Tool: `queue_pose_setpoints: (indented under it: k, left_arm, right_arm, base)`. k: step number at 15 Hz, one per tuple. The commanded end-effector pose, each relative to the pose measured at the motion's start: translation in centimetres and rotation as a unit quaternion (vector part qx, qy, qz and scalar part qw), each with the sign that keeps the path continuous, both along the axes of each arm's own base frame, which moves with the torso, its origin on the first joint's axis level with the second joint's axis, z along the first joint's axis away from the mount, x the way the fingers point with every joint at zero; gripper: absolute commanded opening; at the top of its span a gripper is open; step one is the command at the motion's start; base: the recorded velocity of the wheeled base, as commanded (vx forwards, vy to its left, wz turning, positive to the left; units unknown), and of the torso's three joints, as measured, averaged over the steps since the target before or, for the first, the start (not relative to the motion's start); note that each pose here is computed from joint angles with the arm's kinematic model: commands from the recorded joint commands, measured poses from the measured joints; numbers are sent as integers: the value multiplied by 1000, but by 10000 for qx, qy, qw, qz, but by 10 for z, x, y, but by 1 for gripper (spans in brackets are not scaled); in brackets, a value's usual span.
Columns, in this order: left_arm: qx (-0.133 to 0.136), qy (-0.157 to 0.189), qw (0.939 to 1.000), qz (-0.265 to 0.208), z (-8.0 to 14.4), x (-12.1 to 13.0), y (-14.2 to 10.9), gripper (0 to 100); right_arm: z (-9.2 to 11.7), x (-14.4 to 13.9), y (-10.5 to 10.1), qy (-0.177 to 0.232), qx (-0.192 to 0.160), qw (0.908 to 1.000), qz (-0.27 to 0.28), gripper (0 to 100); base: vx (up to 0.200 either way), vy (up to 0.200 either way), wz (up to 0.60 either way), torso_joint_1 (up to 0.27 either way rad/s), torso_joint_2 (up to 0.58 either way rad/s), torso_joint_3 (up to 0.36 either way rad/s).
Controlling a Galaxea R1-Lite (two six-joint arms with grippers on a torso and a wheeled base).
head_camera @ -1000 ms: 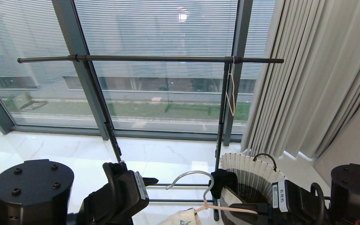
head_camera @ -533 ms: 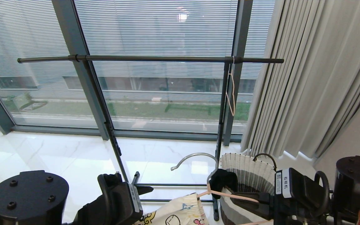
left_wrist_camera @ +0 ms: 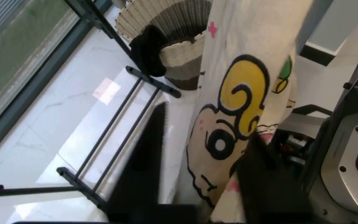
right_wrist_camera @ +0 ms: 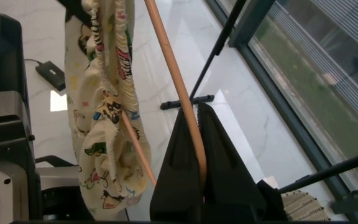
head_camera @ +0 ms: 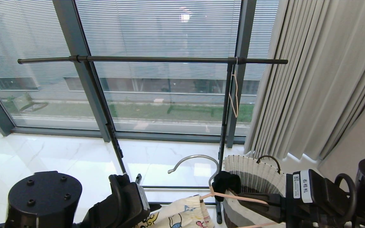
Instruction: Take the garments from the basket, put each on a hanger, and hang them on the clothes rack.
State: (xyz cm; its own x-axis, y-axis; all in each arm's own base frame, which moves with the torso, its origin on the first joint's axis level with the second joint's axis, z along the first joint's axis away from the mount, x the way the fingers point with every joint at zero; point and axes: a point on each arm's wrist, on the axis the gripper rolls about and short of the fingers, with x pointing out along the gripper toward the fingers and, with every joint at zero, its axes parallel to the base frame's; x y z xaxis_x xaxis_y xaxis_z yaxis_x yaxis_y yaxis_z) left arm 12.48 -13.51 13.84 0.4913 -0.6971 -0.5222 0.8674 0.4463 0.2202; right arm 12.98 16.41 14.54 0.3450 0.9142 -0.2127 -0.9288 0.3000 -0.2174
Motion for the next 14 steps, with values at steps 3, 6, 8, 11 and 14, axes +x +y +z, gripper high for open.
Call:
queue_pose_setpoints:
  k: [3, 6, 8, 11, 14]
  left_arm:
    - [-85, -56, 9999, 8, 2, 0, -1, 0]
    - [-301, -273, 9992, 28, 6, 3, -3, 0]
    - [-313, -283, 9991, 28, 6, 3, -3, 0]
    - [-279, -287, 9991, 164, 5, 6, 2, 0]
    - [-208, -284, 9985, 418, 2, 9, 10, 0]
  right_arm:
    - [-1, -2, -1, 5, -4, 10000, 28, 0]
    - [-1, -2, -1, 0, -15, 10000, 14, 0]
    - [-2, -2, -2, -13, -46, 9999, -112, 100]
    - [0, -2, -6, -81, -34, 9994, -345, 100]
    - [2, 9, -15, -122, -16, 9967, -804, 100]
  base:
    - [0, 0, 0, 0, 0, 0]
    - [0, 0, 0, 0, 0, 0]
    - [0, 0, 0, 0, 0, 0]
    - [0, 0, 0, 0, 0, 0]
    - [0, 0, 0, 0, 0, 0]
